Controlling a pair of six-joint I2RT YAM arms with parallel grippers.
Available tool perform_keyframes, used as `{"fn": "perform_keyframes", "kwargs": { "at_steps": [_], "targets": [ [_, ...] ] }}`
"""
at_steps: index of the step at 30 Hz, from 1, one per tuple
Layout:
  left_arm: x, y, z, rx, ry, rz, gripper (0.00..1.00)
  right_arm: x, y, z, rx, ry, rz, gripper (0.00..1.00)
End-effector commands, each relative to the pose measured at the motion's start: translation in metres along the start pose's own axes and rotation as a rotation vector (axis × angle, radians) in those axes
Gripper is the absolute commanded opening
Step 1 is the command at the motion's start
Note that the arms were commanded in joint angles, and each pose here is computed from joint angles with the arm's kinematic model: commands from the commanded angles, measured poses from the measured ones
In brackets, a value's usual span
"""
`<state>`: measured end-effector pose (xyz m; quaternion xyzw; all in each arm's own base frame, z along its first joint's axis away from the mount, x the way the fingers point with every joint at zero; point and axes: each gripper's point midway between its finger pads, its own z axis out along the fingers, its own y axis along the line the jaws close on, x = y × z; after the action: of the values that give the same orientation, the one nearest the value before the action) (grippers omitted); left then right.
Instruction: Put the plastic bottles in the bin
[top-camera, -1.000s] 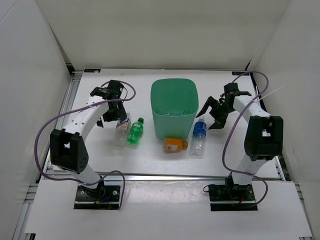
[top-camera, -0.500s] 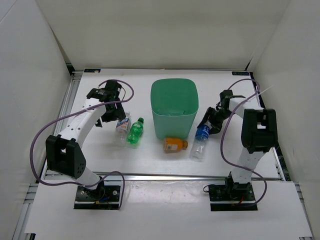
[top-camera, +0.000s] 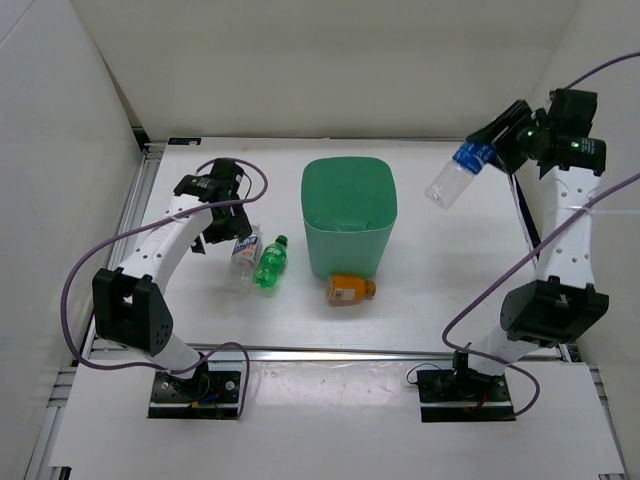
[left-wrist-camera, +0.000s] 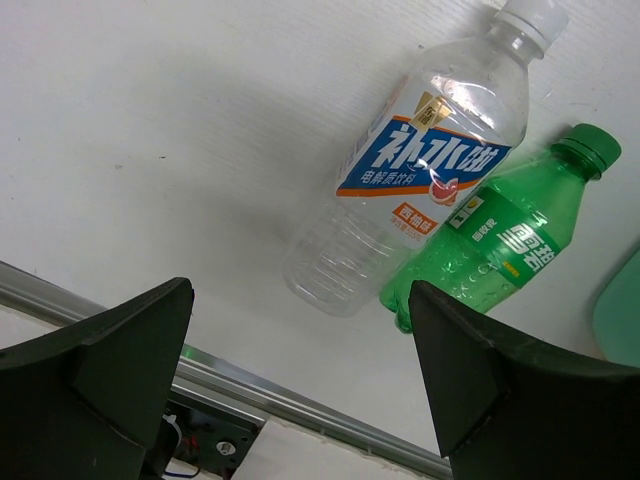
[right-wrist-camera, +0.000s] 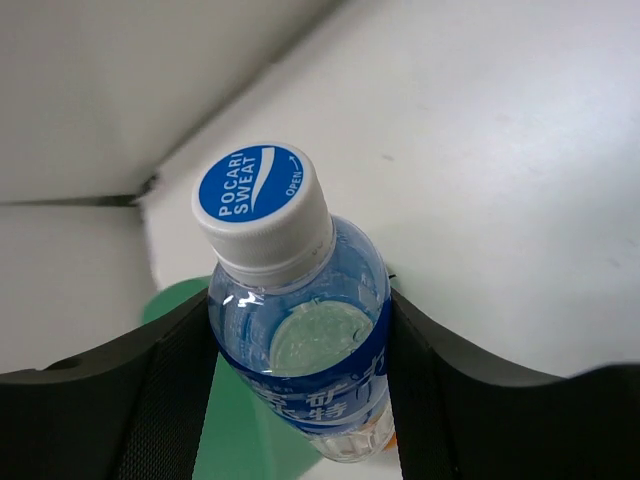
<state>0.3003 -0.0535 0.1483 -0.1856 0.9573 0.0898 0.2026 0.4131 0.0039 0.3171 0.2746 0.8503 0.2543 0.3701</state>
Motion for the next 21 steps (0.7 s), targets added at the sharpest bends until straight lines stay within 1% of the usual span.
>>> {"fn": "perform_keyframes", "kwargs": {
  "at_steps": [1, 2, 3, 5, 6, 8, 9, 10, 11, 12, 14, 15, 16, 17, 18, 21],
  "targets": [
    [-0.012, -0.007, -0.011, 0.033, -0.033, -0.022, 1.00, 0.003, 0.077, -0.042, -0.239, 0.007, 0.022, 0.43],
    [-0.012, -0.008, -0.009, 0.028, -0.027, -0.019, 1.00, 0.000, 0.092, -0.043, -0.293, -0.011, 0.002, 0.43],
    [-0.012, -0.008, -0.009, 0.028, -0.026, -0.019, 1.00, -0.002, 0.108, -0.054, -0.335, -0.035, -0.020, 0.43],
    [-0.014, -0.009, -0.010, 0.033, -0.033, -0.022, 1.00, 0.014, 0.141, -0.059, -0.421, -0.014, -0.086, 0.43],
    [-0.014, -0.009, -0.010, 0.033, -0.033, -0.022, 1.00, 0.021, 0.149, -0.057, -0.434, -0.003, -0.117, 0.45],
    [-0.018, -0.012, -0.010, 0.039, -0.042, -0.026, 1.00, 0.048, 0.171, -0.051, -0.461, 0.042, -0.174, 0.48],
    [-0.020, -0.013, -0.010, 0.044, -0.049, -0.019, 1.00, 0.069, 0.180, -0.043, -0.467, 0.084, -0.207, 0.48],
    [-0.020, -0.013, -0.010, 0.044, -0.049, -0.019, 1.00, 0.079, 0.181, -0.033, -0.453, 0.101, -0.224, 0.53],
    [-0.023, -0.015, -0.008, 0.047, -0.054, -0.011, 1.00, 0.094, 0.189, -0.033, -0.465, 0.114, -0.267, 0.56],
    [-0.024, -0.018, -0.004, 0.046, -0.051, -0.010, 1.00, 0.102, 0.190, -0.022, -0.459, 0.142, -0.281, 0.61],
    [-0.029, -0.020, -0.006, 0.051, -0.060, -0.004, 1.00, 0.106, 0.200, -0.024, -0.472, 0.128, -0.348, 0.85],
    [-0.030, -0.022, -0.003, 0.051, -0.060, 0.005, 1.00, 0.113, 0.194, -0.017, -0.434, 0.161, -0.356, 1.00],
    [-0.030, -0.022, -0.002, 0.051, -0.060, 0.005, 1.00, 0.114, 0.195, -0.019, -0.418, 0.162, -0.370, 1.00],
    [-0.030, -0.023, 0.000, 0.046, -0.053, 0.008, 1.00, 0.105, 0.190, -0.019, -0.369, 0.120, -0.366, 1.00],
    [-0.033, -0.027, 0.000, 0.070, -0.065, 0.025, 1.00, 0.099, 0.187, -0.026, -0.359, 0.092, -0.375, 1.00],
    [-0.022, -0.039, 0.012, 0.127, -0.027, 0.071, 1.00, 0.072, 0.185, -0.046, -0.377, -0.010, -0.363, 1.00]
  ]
}}
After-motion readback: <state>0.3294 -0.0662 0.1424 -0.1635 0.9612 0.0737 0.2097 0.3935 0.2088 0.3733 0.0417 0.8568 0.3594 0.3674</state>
